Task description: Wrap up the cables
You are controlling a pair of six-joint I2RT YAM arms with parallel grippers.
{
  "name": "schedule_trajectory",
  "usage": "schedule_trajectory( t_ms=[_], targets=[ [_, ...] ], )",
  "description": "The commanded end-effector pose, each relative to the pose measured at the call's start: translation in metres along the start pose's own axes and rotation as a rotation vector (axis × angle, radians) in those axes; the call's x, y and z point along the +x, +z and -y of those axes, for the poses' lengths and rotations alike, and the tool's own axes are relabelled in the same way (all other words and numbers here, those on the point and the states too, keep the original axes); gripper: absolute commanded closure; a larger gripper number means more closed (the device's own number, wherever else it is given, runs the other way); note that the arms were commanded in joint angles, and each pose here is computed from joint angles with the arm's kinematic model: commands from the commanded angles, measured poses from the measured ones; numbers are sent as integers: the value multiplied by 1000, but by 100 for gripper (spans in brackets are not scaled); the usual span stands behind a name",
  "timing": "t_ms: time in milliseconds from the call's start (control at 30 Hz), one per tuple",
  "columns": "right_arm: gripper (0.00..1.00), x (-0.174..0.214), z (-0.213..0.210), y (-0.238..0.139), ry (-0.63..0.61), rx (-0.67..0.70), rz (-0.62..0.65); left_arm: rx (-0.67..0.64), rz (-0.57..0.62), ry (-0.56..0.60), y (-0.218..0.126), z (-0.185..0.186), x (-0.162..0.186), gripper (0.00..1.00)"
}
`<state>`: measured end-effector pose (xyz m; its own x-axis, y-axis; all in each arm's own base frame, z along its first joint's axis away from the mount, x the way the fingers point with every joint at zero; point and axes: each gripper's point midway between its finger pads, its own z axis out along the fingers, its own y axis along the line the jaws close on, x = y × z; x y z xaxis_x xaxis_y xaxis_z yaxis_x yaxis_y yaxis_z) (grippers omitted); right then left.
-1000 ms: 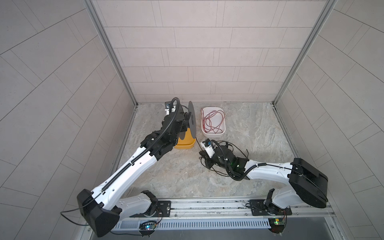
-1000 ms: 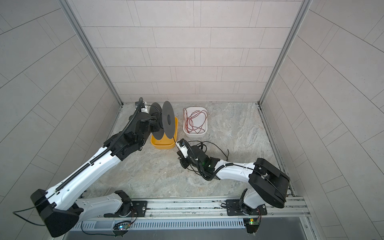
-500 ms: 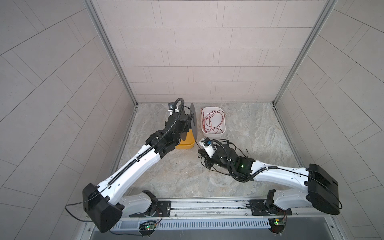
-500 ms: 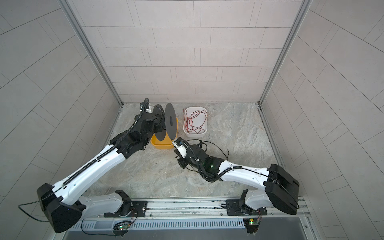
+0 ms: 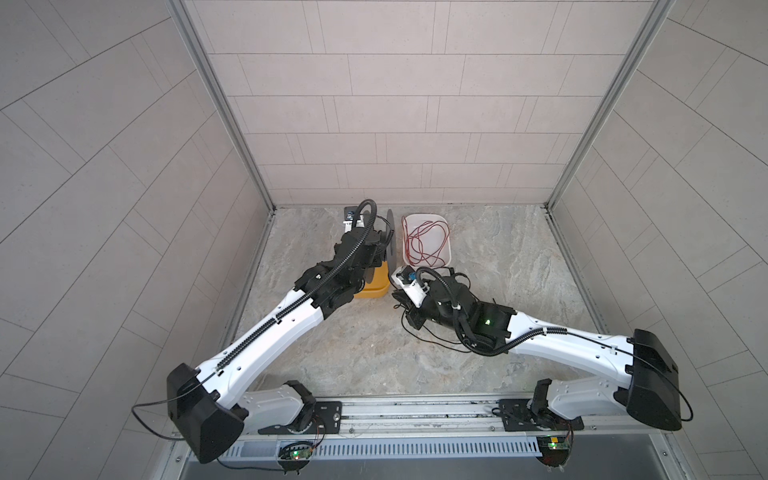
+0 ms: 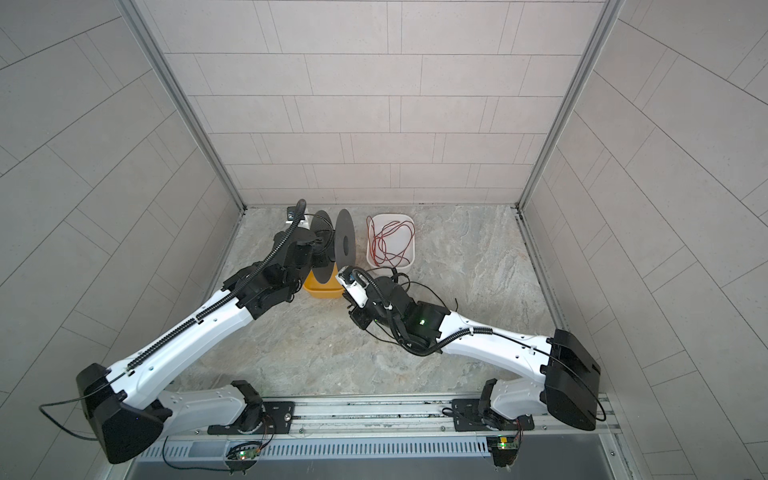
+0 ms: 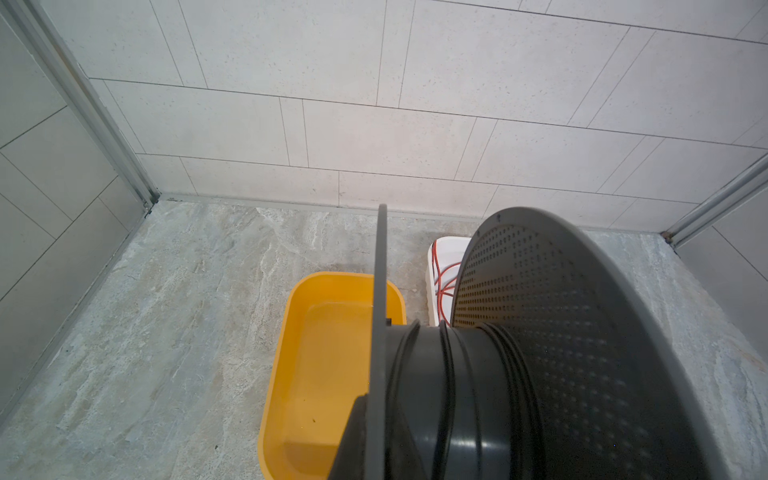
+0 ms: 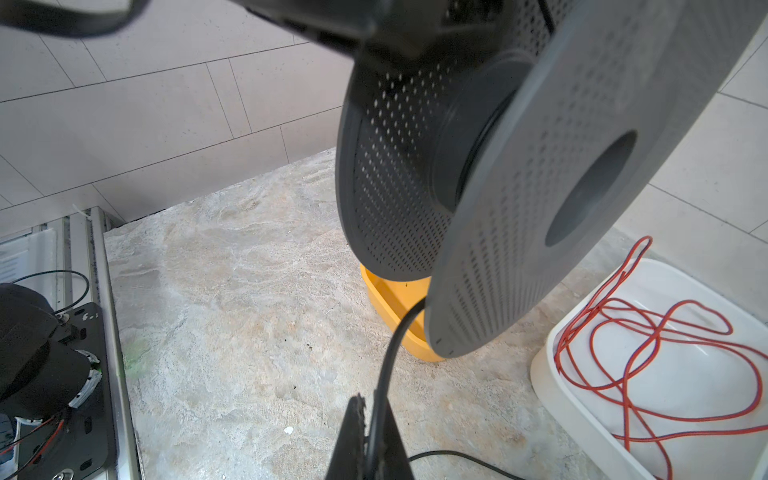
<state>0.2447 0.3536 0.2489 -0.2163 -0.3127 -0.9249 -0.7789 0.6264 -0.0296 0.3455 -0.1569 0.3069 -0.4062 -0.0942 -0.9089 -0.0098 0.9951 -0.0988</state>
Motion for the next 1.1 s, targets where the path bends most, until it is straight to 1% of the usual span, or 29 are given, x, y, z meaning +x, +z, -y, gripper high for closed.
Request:
schedule_trajectory(
  t_ms=[0, 100, 233, 433, 600, 767, 933, 1067],
  targets=[
    [100, -13, -3, -6, -66, -6, -10, -23, 64, 24, -8, -1, -17, 100],
    [100, -21, 1, -9, -92, 10, -11, -14, 53, 64, -11, 1, -14, 100],
    [100, -33, 11, -14, -93, 29, 8, 12, 53, 97, -17, 3, -14, 100],
    [100, -51, 26, -24, -102, 51, 34, 104, 28, 160, -24, 18, -7, 100],
    [100, -61, 47, -33, -89, 68, 48, 131, 9, 206, -28, 23, -2, 100],
    [100, -69, 60, -36, -78, 96, 52, 174, -17, 251, -30, 38, 3, 100],
    [100, -76, 64, -40, -67, 108, 67, 155, -27, 318, -30, 47, 8, 100],
    [100, -81, 65, -43, -61, 113, 76, 145, -32, 339, -30, 49, 10, 100]
  ],
)
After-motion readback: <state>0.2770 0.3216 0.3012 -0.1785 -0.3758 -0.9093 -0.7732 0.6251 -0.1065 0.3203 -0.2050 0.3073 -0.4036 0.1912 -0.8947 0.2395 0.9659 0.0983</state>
